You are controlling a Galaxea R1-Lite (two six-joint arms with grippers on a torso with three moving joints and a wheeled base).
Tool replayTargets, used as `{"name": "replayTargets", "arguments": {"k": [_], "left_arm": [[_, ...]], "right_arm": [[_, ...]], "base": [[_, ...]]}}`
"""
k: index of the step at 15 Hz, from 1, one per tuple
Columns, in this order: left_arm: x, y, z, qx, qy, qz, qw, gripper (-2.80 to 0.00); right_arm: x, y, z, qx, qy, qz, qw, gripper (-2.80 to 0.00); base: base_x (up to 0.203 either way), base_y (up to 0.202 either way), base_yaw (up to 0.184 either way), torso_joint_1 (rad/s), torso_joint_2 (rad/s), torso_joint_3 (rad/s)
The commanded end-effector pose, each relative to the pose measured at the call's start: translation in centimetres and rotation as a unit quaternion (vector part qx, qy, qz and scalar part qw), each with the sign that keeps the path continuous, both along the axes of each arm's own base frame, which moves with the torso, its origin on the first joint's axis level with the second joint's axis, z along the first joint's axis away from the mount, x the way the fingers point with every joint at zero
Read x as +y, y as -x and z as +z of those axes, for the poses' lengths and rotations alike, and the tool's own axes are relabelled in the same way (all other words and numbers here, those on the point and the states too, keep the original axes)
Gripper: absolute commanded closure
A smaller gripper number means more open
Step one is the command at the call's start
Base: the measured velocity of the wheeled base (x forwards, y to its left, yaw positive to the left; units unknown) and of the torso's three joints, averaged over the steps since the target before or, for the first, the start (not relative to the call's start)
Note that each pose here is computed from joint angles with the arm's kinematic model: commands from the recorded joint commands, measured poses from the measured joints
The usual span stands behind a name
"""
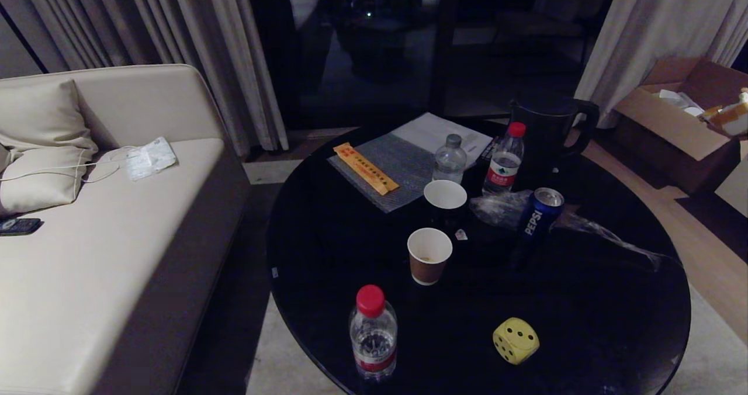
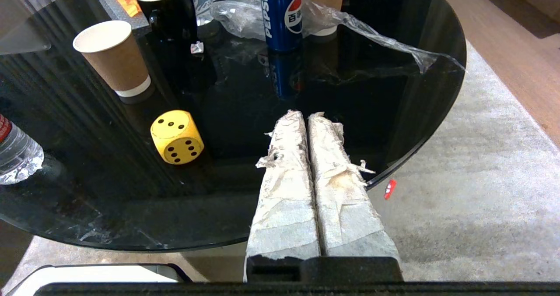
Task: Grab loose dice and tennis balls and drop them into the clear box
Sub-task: Pick up toys out of the box
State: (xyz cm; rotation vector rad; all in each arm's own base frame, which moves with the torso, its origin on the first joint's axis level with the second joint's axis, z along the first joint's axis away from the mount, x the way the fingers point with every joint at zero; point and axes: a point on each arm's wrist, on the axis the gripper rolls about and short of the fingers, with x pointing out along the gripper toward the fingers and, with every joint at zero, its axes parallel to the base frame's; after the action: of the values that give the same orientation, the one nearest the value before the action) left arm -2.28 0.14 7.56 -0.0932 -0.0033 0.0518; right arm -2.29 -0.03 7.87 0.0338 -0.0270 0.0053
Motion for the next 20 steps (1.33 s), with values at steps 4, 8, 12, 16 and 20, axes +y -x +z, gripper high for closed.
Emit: {"name": "replayTargets", "arguments": {"k": [4,8,12,16,20], "left_arm": [[0.0,0.0,0.0,0.001,0.001,0.001,1.0,0.0],[0.0,0.0,0.0,0.001,0.001,0.001,1.0,0.0],[0.0,0.0,0.0,0.001,0.001,0.001,1.0,0.0],[0.0,0.0,0.0,0.001,0.001,0.001,1.0,0.0],[0.0,0.0,0.0,0.001,0.001,0.001,1.0,0.0]], "right_arm": [[0.1,0.2,6.7,0.055,-0.001,0.028,0.998,0.0],[0.5,-3.7,8.5,0.187,-0.014,0.106,0.976,0.0],[1.0,-8.7,8.8,0.302,-0.043,0.173,0.937,0.0],[2.2,-15.5,9.2,0.379,-0.049,0.21,0.9,0.0],[4.5,-21.3,8.6,0.422,-0.022,0.242,0.874,-2.8]], "base": [[0.0,0.0,0.0,0.0,0.0,0.0],[0.0,0.0,0.0,0.0,0.0,0.0],[0.0,0.0,0.0,0.0,0.0,0.0],[0.0,0.0,0.0,0.0,0.0,0.0],[0.0,0.0,0.0,0.0,0.0,0.0]]}}
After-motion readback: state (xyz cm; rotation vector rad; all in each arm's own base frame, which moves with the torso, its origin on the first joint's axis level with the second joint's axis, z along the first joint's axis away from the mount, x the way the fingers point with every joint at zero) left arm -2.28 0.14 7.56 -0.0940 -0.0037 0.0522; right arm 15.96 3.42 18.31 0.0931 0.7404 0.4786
